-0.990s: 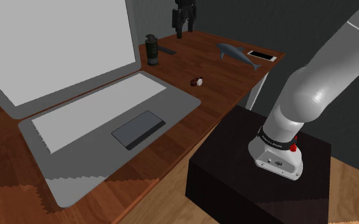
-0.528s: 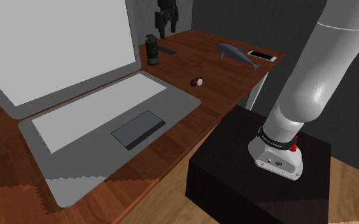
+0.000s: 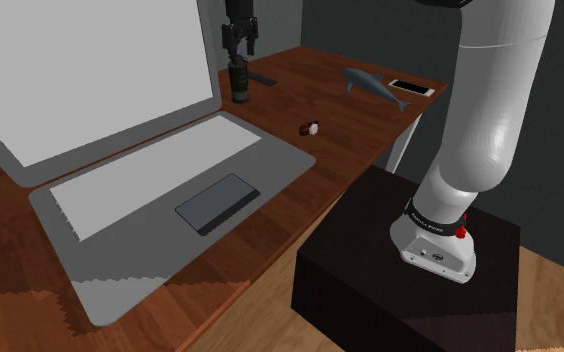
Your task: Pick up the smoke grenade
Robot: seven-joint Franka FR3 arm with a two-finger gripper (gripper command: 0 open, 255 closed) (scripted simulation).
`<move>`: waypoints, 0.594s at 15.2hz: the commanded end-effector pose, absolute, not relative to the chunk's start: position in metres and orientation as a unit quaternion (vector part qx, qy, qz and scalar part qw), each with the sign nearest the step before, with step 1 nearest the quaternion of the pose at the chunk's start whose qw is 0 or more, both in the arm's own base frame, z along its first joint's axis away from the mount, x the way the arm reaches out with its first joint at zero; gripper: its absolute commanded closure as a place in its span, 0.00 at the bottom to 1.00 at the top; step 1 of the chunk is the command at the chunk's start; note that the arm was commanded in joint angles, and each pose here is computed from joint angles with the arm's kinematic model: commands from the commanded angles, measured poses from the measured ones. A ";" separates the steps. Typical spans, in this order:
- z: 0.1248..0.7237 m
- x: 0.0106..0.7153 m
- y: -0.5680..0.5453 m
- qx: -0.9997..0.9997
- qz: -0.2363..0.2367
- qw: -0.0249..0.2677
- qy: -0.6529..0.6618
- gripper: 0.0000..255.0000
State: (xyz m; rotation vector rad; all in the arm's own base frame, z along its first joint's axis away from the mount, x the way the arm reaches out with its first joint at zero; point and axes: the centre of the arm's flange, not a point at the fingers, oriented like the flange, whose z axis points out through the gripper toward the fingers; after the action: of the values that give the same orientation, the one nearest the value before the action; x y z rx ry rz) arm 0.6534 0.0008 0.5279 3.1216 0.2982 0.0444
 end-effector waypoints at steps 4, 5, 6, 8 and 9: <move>0.503 0.656 0.001 0.995 0.015 0.002 0.096 0.00; 0.498 0.656 0.001 0.995 0.015 0.002 0.096 0.00; 0.495 0.656 0.001 0.995 0.015 0.002 0.096 0.00; 0.495 0.656 0.001 0.995 0.015 0.002 0.096 1.00; 0.495 0.656 0.001 0.995 0.015 0.002 0.096 1.00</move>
State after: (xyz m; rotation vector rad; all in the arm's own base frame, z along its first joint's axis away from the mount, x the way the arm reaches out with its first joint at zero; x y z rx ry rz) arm 0.6562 0.0009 0.4958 3.1221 0.3001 0.0475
